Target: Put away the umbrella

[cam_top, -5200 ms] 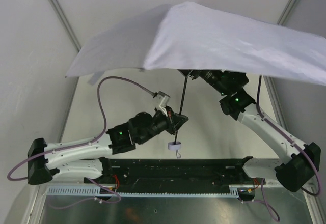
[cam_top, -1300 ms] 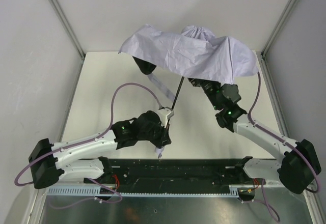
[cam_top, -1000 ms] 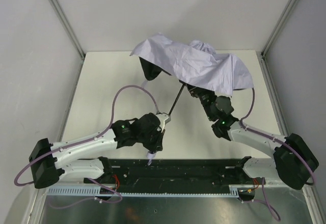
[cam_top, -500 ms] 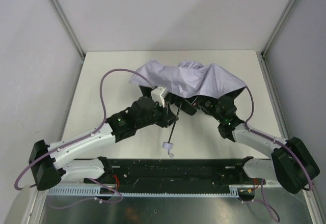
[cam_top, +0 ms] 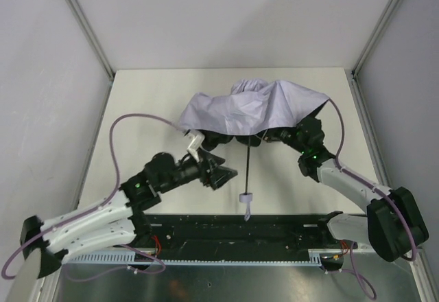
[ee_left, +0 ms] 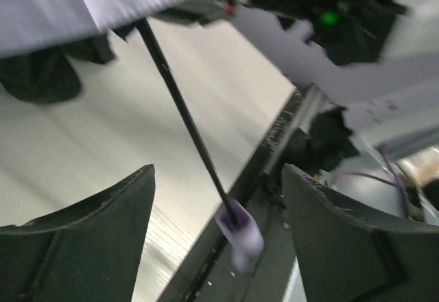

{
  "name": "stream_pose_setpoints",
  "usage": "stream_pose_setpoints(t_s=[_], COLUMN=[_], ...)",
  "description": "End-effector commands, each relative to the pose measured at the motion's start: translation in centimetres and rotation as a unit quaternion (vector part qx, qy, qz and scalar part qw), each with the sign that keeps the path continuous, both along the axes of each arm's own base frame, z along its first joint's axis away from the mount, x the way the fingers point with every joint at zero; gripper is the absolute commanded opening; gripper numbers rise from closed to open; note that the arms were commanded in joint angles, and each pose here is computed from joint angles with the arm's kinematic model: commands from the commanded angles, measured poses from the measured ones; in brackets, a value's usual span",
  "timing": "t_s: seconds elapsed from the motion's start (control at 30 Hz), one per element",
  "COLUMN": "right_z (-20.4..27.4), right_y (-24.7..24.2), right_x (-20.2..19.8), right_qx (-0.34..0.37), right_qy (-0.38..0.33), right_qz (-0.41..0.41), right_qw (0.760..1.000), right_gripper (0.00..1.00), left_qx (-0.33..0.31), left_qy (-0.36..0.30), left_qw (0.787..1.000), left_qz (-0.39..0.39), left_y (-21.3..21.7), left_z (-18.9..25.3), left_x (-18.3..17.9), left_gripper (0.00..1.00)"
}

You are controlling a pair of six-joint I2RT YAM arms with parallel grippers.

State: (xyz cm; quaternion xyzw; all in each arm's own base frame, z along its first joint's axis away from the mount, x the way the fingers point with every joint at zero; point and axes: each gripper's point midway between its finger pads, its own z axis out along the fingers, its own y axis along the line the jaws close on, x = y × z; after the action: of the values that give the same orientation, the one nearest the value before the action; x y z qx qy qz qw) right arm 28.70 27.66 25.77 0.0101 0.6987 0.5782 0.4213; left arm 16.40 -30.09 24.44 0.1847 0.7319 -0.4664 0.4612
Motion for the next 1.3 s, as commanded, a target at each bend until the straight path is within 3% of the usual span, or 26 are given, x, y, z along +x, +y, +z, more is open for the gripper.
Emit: stream_pose_setpoints(t_s=[0.0,0.13,0.27,0.4,0.57,0.8,1.27], right_z=[6.3,6.4,6.1,6.4,6.8,6.8,6.4], right_y=[-3.3,-4.2,-4.0,-4.5,-4.6,-3.8,-2.6], right_x=[0.9,-0.4,-3.8,-6.0,-7.5,-8.0,-9.6], right_qx=[-0.025,-0.089,-0.135,-0.156,-0.146,-0.129,-0.118], right_qy=[-0.202,-0.298,-0.391,-0.437,-0.438,-0.425,-0.435], right_qz=[-0.001,0.030,0.093,0.118,0.138,0.152,0.198], right_qw=[0.979,0.950,0.906,0.878,0.876,0.883,0.871], right_gripper=[0.00,0.00,0.00,0.00,0.00,0.00,0.00], left_qx=[-0.061,-0.084,-0.109,-0.098,-0.109,-0.100,-0.059], left_qy=[-0.107,-0.130,-0.066,-0.057,-0.080,-0.113,-0.075], left_qw=[0.987,0.984,0.990,0.987,0.987,0.987,0.995], left_qz=[-0.103,-0.090,0.060,0.109,0.081,-0.050,-0.025], left_y=[2.0,5.0,8.0,7.6,5.8,0.9,-4.6], left_z=[3.5,6.6,10.9,15.6,20.0,20.2,16.5], left_x=[-5.2,-6.6,-2.9,0.2,1.5,0.2,6.1], left_gripper=[0.84,0.90,0.98,0.99,0.99,0.99,0.99])
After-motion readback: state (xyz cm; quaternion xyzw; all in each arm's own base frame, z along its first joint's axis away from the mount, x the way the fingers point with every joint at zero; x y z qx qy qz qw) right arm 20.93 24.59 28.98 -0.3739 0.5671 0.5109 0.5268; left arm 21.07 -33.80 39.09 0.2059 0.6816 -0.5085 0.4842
